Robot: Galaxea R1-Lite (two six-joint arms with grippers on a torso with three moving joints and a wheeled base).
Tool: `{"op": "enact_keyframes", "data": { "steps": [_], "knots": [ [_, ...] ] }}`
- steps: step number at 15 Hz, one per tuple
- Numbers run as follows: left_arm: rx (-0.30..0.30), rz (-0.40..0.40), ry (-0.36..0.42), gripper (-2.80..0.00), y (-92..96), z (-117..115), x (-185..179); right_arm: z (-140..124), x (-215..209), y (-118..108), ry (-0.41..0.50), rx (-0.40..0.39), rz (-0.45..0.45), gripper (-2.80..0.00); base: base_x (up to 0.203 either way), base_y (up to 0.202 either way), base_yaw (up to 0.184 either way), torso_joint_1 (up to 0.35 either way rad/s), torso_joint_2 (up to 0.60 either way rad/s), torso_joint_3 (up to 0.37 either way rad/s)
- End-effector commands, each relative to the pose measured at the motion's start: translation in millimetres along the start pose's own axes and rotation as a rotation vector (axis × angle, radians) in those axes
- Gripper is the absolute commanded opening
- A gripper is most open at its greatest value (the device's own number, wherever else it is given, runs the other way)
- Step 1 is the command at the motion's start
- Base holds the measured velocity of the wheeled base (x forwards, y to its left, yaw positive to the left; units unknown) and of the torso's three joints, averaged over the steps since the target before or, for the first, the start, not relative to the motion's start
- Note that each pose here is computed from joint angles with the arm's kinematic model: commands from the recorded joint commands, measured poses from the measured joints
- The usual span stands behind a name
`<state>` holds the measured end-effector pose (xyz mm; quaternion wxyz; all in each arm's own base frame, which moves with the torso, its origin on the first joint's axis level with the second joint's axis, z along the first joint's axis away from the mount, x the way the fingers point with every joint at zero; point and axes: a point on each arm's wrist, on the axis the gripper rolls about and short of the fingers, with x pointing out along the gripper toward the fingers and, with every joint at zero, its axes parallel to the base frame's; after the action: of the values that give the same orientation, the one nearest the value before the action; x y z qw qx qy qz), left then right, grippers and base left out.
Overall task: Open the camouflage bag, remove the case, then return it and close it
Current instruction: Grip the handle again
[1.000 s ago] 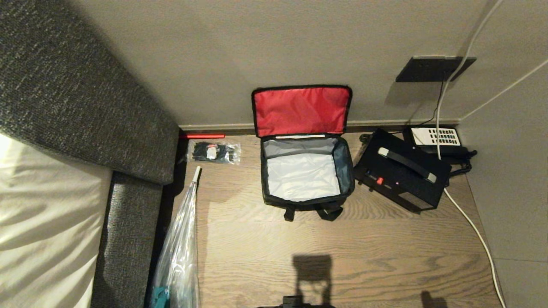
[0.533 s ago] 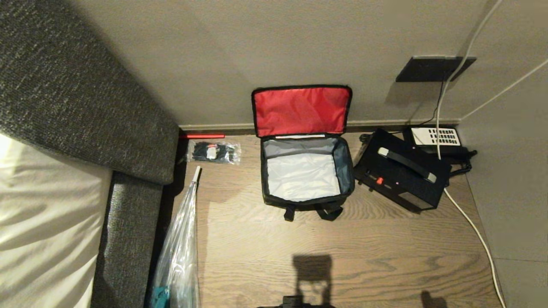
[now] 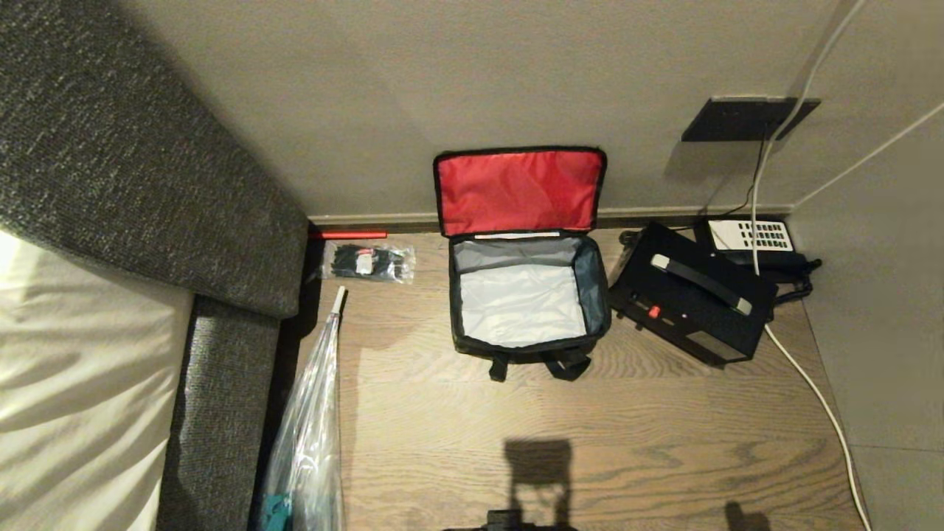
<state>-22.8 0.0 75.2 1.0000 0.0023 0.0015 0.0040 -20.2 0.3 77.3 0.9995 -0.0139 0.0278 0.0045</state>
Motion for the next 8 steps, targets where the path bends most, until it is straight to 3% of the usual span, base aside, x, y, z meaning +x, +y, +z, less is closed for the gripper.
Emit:
{"op": "enact_keyframes", "data": {
  "steps": [1,8],
  "knots": [
    [0.000,0.001,0.000,-2.80,0.0,-0.5,0.0,0.1,0.3,0.0,0.004,-0.001,0.001,-2.80,0.000,0.000,0.000,0.000,0.00,0.000],
    [0.000,0.001,0.000,-2.80,0.0,-0.5,0.0,0.1,0.3,0.0,0.004,-0.001,0.001,-2.80,0.000,0.000,0.000,0.000,0.00,0.000]
  ]
}}
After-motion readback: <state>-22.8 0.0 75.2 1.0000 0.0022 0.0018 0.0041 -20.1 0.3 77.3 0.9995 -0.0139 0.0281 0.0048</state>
